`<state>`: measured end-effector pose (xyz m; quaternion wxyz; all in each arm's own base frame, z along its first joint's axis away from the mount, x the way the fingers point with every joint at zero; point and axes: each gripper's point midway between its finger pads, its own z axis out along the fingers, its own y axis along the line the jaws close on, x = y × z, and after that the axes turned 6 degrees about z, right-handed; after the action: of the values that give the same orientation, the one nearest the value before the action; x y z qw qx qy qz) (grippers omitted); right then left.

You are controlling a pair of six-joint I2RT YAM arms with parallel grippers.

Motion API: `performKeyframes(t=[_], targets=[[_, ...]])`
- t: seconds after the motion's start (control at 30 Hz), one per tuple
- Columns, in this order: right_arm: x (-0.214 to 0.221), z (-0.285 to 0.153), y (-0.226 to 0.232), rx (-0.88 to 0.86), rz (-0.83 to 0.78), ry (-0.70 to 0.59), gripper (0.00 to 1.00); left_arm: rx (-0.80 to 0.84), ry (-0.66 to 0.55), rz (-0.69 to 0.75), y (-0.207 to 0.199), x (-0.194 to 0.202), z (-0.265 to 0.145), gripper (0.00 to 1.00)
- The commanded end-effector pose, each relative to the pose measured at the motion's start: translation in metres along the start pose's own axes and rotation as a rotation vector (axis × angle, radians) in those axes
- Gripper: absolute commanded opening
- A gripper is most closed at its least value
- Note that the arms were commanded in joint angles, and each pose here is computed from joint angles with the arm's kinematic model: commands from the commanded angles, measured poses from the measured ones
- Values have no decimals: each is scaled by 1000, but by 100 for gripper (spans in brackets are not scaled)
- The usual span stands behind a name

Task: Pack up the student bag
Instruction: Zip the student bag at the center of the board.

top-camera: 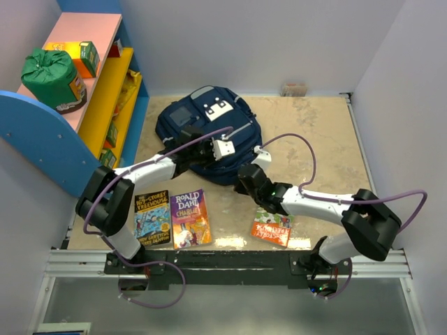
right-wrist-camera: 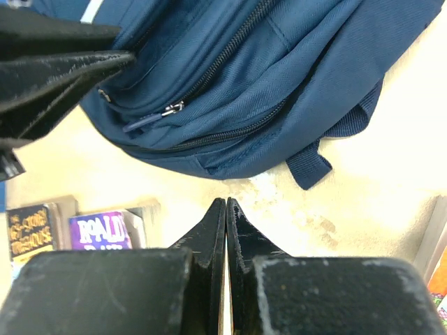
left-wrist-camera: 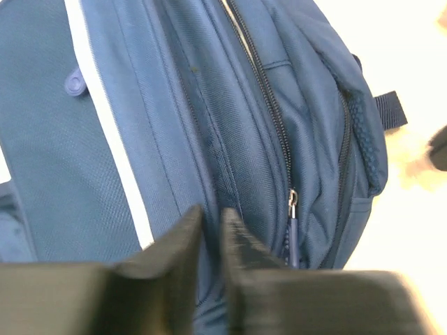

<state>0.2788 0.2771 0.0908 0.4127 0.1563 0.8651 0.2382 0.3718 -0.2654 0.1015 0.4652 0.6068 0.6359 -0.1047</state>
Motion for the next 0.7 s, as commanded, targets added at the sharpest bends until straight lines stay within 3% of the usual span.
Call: performKeyframes(t=[0.0,0.03,0.4,0.43,0.53,0.67], targets=[[-28,-8,21,-71,62,-53,1,-79,-56,46,30,-24,-5,0],[-31,-9,22,-74,58,-63,9,-79,-54,37,32,-27,-7,0],[-60,-16,51,-131,-29,-126,52,-44,-156,-74,52,-92,-39,0],[-58,-16,53,-136,-35,-111,60,-31,-148,-83,49,-92,-41,0],[-56,-17,64,-167,-11,-91,69,-23,-167,-96,51,-104,-49,0],[-51,-19,73,-211,28,-60,71,-38,-180,-118,56,-119,-59,0]])
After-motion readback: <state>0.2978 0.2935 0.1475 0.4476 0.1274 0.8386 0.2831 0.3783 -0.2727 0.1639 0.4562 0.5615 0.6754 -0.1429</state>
